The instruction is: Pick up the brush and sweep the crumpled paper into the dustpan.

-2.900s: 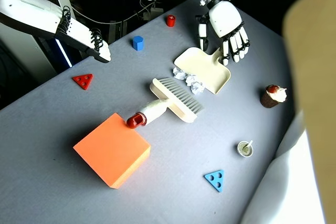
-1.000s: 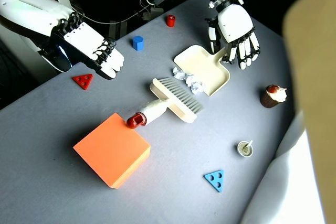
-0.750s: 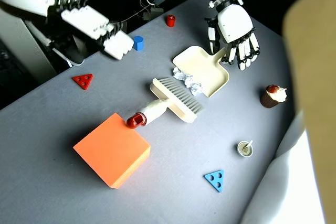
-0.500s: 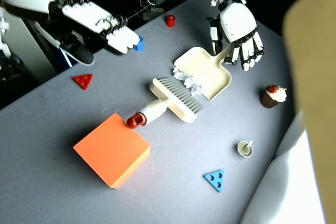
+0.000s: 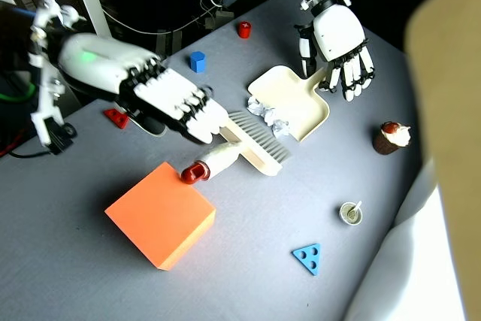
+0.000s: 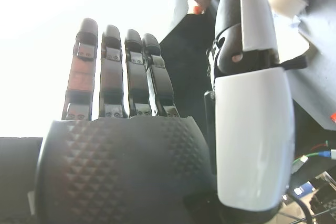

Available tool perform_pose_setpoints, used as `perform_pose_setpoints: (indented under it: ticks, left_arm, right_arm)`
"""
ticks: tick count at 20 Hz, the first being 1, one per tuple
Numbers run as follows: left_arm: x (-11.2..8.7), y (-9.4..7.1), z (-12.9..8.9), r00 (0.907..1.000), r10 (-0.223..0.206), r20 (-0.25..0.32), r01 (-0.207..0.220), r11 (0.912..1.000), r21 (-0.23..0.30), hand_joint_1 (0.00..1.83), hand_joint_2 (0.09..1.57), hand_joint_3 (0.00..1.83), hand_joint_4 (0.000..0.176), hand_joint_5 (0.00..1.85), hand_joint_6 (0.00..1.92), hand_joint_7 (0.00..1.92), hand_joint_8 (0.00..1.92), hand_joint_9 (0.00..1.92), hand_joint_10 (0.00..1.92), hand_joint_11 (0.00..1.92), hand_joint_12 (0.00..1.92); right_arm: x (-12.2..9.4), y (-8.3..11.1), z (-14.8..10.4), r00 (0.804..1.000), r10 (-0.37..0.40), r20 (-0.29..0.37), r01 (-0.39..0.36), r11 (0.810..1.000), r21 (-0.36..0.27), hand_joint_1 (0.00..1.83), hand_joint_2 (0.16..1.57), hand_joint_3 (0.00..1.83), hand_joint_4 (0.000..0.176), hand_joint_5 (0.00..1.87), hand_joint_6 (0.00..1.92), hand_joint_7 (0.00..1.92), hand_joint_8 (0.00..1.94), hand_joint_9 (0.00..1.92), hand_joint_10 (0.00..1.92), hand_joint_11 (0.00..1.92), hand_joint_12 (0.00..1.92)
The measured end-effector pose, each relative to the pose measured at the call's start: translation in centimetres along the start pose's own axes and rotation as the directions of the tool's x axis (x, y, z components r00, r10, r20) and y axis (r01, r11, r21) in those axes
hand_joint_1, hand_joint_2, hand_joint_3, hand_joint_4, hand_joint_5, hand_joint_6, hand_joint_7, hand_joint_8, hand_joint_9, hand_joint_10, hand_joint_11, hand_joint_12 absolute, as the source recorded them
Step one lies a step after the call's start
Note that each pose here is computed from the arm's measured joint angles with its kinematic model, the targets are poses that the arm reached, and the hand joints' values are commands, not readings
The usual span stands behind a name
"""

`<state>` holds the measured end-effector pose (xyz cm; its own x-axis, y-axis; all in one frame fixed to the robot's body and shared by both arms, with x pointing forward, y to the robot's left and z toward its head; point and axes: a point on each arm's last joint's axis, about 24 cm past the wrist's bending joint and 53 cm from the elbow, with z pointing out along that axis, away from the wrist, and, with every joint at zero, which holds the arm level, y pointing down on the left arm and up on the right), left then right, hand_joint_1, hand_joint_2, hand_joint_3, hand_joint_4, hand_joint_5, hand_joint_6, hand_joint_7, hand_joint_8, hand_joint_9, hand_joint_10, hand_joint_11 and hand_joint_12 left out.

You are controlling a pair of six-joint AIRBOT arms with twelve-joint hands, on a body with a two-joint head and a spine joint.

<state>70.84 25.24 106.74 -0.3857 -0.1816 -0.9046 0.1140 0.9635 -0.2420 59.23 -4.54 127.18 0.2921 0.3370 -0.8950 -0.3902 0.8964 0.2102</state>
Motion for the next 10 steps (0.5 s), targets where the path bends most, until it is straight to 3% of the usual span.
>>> perform_pose_setpoints:
  ticks: [2,4,5,6,7,8,9,10]
  left_arm:
    - [0.1,-0.2,0.1,1.0000,-0.007,0.002,0.007,1.0000,0.002,1.04,1.12,0.00,0.105,0.98,0.98,0.42,0.00,0.36,0.00,0.00,0.83]
    - [0.1,-0.4,0.1,0.9999,-0.011,0.009,0.011,0.9999,0.004,1.04,1.12,0.00,0.100,0.97,0.99,0.43,0.01,0.38,0.00,0.00,0.84]
    - [0.0,-0.5,0.2,0.9999,-0.013,0.010,0.013,0.9999,0.005,1.05,1.12,0.00,0.080,0.97,1.00,0.43,0.00,0.37,0.00,0.00,0.82]
    - [0.0,-0.7,0.2,0.9998,-0.016,0.011,0.016,0.9998,0.009,1.04,1.12,0.00,0.088,0.96,1.00,0.43,0.00,0.36,0.00,0.00,0.82]
    - [0.0,-0.8,0.2,0.9998,-0.017,0.012,0.017,0.9998,0.010,1.06,1.12,0.00,0.053,0.97,0.99,0.43,0.00,0.34,0.00,0.00,0.79]
    - [0.0,-0.8,0.3,0.9998,-0.017,0.013,0.017,0.9998,0.011,1.06,1.13,0.00,0.035,0.96,1.00,0.43,0.00,0.35,0.01,0.00,0.79]
    - [0.0,-0.9,0.3,0.9998,-0.018,0.012,0.018,0.9998,0.012,1.03,1.14,0.00,0.084,0.94,1.04,0.41,0.00,0.34,0.00,0.00,0.79]
    - [0.0,-0.9,0.3,0.9998,-0.018,0.011,0.018,0.9998,0.012,1.03,1.14,0.00,0.084,0.94,1.04,0.41,0.00,0.34,0.00,0.00,0.79]
  right_arm:
    - [0.7,0.7,0.3,1.000,0.010,-0.001,-0.010,1.000,-0.010,1.10,1.00,0.01,0.000,0.27,0.00,0.25,0.00,0.26,0.00,0.28,0.01]
    - [1.3,1.1,0.9,1.000,0.014,-0.003,-0.014,1.000,-0.014,1.09,0.99,0.00,0.000,0.25,0.00,0.24,0.00,0.27,0.00,0.29,0.02]
    - [1.6,1.2,1.4,1.000,0.011,-0.003,-0.011,1.000,-0.011,1.07,0.99,0.00,0.000,0.25,0.00,0.24,0.00,0.27,0.00,0.31,0.02]
    - [1.4,1.1,1.8,1.000,0.008,0.010,-0.008,1.000,-0.005,1.07,0.99,0.00,0.000,0.26,0.01,0.25,0.00,0.27,0.00,0.30,0.02]
    - [1.4,1.0,2.3,1.000,0.005,0.023,-0.005,1.000,0.002,1.07,0.99,0.00,0.000,0.26,0.01,0.26,0.01,0.28,0.01,0.30,0.02]
    - [1.7,1.0,2.8,1.000,0.011,0.026,-0.011,1.000,0.011,1.09,1.00,0.00,0.000,0.25,0.00,0.25,0.01,0.27,0.00,0.28,0.01]
    - [2.2,1.0,3.1,1.000,0.011,0.024,-0.011,1.000,0.018,1.09,1.00,0.00,0.000,0.25,0.00,0.26,0.01,0.27,0.00,0.28,0.01]
    - [2.7,1.0,3.4,1.000,0.010,0.013,-0.011,1.000,0.021,1.09,1.00,0.00,0.000,0.25,0.00,0.26,0.01,0.27,0.00,0.28,0.01]
